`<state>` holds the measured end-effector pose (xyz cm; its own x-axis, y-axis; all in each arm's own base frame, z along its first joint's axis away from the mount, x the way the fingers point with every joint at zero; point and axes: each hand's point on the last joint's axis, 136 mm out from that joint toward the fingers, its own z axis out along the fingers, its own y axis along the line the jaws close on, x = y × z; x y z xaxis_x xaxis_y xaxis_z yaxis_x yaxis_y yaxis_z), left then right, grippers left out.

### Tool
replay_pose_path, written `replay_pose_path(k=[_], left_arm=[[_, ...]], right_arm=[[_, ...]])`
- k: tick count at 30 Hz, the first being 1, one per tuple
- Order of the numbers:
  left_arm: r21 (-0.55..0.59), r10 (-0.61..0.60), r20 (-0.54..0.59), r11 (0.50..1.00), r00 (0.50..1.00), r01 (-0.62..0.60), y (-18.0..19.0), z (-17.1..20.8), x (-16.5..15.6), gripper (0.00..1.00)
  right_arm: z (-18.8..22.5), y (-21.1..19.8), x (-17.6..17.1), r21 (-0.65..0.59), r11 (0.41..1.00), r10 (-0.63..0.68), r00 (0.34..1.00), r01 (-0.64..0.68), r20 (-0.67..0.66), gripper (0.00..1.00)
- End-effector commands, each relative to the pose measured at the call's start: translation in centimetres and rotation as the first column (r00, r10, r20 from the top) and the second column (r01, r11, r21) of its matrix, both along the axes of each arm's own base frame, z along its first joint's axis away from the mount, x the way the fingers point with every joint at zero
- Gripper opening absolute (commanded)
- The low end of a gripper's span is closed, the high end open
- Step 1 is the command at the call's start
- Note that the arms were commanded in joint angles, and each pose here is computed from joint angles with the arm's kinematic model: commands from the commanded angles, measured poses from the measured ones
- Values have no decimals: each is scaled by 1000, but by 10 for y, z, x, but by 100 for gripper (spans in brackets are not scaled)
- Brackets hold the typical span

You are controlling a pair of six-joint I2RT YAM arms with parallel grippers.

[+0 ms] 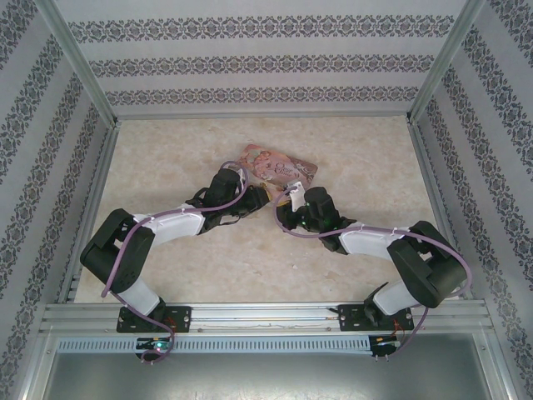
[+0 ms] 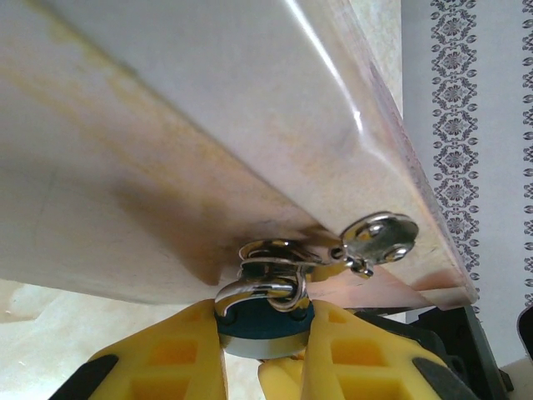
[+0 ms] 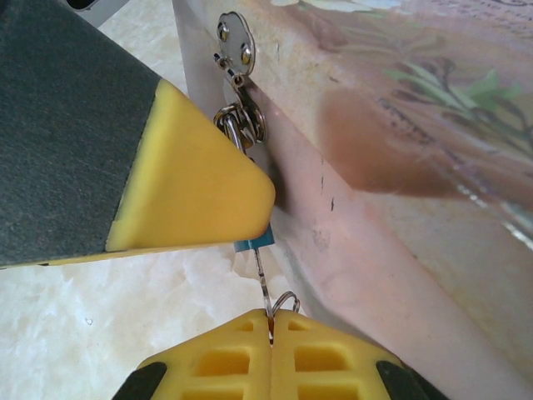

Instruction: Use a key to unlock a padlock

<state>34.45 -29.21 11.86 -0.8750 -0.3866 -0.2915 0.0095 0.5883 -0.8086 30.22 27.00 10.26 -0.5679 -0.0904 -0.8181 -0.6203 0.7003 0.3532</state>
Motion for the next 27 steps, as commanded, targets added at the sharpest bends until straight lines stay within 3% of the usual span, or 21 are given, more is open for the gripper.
replay_pose_path(k=[1, 27], left_arm=[[-33, -116, -7, 993, 993, 115, -23, 7, -20, 20], [-41, -114, -20, 993, 993, 113, -23, 2, -22, 21]], right_arm=[[64, 22, 20, 149, 987, 27, 987, -51, 158, 0], [66, 17, 45, 180, 984, -6, 992, -17, 129, 0]])
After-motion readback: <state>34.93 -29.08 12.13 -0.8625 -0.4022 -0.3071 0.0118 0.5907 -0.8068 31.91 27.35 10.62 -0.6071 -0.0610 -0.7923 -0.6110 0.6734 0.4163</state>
